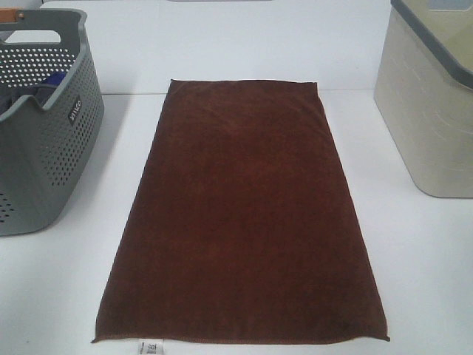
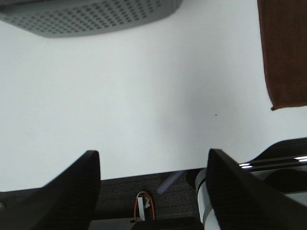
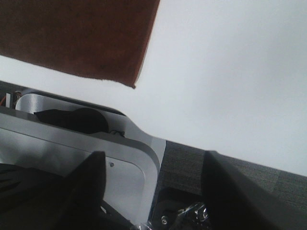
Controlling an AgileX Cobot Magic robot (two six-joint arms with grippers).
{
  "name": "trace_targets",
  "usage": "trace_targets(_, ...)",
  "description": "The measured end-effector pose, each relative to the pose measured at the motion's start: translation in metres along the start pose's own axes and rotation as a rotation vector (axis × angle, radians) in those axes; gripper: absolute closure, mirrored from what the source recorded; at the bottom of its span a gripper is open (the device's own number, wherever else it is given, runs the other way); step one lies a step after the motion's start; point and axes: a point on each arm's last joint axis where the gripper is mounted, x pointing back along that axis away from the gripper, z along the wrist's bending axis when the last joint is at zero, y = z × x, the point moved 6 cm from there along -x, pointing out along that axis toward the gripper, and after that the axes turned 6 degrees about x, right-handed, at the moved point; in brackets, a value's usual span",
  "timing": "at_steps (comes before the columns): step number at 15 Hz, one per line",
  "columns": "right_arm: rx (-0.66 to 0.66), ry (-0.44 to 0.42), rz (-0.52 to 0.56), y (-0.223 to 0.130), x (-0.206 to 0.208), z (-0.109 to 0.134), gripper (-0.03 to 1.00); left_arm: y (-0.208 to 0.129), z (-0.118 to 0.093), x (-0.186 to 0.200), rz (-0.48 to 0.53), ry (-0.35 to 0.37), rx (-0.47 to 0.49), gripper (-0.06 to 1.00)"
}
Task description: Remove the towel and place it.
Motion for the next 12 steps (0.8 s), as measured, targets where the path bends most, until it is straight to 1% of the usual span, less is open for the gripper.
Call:
trace_targets(1,-0.002,-0.001,-0.001,-0.013,-0.005,0.001,0.4,-0.016,0.006,0.0,-0.022,-0.009,0.004,0.33)
trace_targets(2,-0.002,-0.003,-0.013,-0.023,-0.009,0.002,0.4,-0.031,0.01,0.0,-0.065,-0.035,0.015,0.33)
trace_targets(3,-0.002,-0.007,-0.034,-0.03,-0.011,0.003,0.4,-0.041,0.012,0.001,-0.112,-0.066,0.023,0.33)
trace_targets(5,0.007,-0.019,-0.101,-0.042,-0.012,0.004,0.4,-0.059,0.016,0.003,-0.2,-0.112,0.0,0.33)
trace_targets(8,0.043,-0.045,-0.234,-0.052,-0.007,0.005,0.4,-0.071,0.018,0.009,-0.313,-0.162,-0.058,0.33)
trace_targets(9,0.054,-0.054,-0.283,-0.057,-0.004,0.006,0.4,-0.071,0.016,0.011,-0.354,-0.188,-0.075,0.33)
trace_targets(10,0.064,-0.062,-0.331,-0.063,0.0,0.008,0.4,-0.072,0.013,0.01,-0.37,-0.208,-0.098,0.33)
trace_targets(11,0.086,-0.081,-0.436,-0.071,0.012,0.01,0.4,-0.074,0.005,0.01,-0.379,-0.248,-0.17,0.33)
trace_targets(12,0.101,-0.092,-0.498,-0.076,0.02,0.012,0.4,-0.075,0.002,0.011,-0.381,-0.267,-0.201,0.33)
